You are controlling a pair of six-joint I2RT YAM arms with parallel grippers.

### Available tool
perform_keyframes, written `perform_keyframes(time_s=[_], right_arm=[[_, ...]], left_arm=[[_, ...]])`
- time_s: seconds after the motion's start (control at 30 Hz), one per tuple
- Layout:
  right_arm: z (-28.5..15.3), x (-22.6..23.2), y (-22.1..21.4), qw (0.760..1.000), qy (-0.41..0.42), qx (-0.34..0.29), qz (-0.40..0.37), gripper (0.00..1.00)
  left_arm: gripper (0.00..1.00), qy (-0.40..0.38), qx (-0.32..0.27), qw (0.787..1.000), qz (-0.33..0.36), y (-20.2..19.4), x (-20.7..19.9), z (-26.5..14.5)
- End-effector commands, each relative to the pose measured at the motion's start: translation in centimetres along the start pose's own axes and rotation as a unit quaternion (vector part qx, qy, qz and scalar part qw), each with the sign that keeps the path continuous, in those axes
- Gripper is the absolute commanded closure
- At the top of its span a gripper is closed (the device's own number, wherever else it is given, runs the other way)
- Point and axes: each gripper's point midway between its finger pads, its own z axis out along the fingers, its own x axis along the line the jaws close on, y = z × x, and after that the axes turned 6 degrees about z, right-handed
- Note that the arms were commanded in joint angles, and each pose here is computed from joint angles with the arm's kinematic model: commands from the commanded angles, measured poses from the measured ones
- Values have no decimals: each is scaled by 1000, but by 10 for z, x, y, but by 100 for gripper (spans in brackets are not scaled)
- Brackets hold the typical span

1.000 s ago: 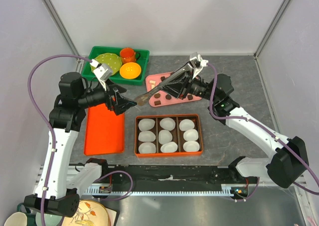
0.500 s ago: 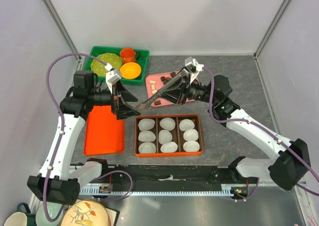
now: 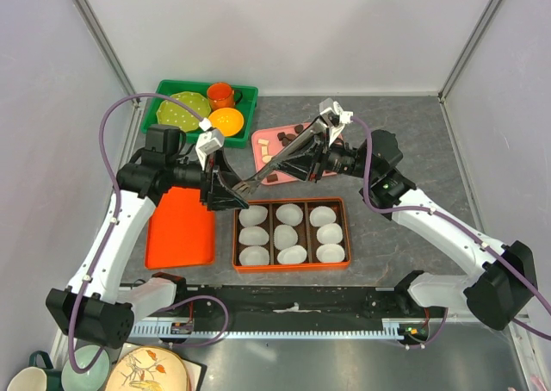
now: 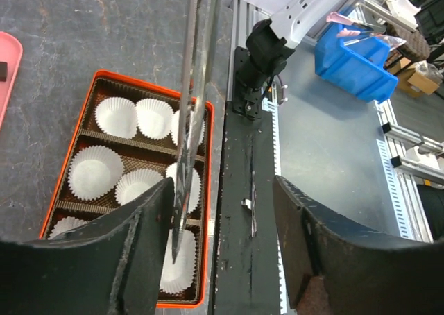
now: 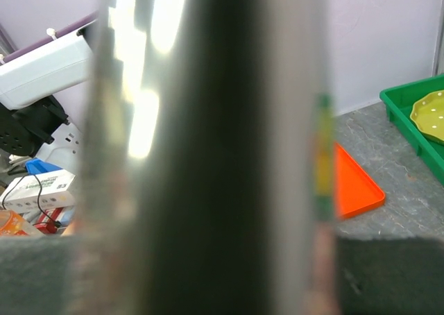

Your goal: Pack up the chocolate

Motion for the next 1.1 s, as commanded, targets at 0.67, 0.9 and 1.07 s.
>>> perform_keyframes(time_s=[0.67,0.9,1.07], right_arm=[[8,18,8,998,46,33,2,49],[12,12,13,999,40,-5,17,50],[10,7,16,999,31,-39,19,63]], left_arm=[[99,31,23,998,56,1,1,-3],[98,30,21,998,59,4,-2,-3],[99,30,20,997,61,4,-6,-4]])
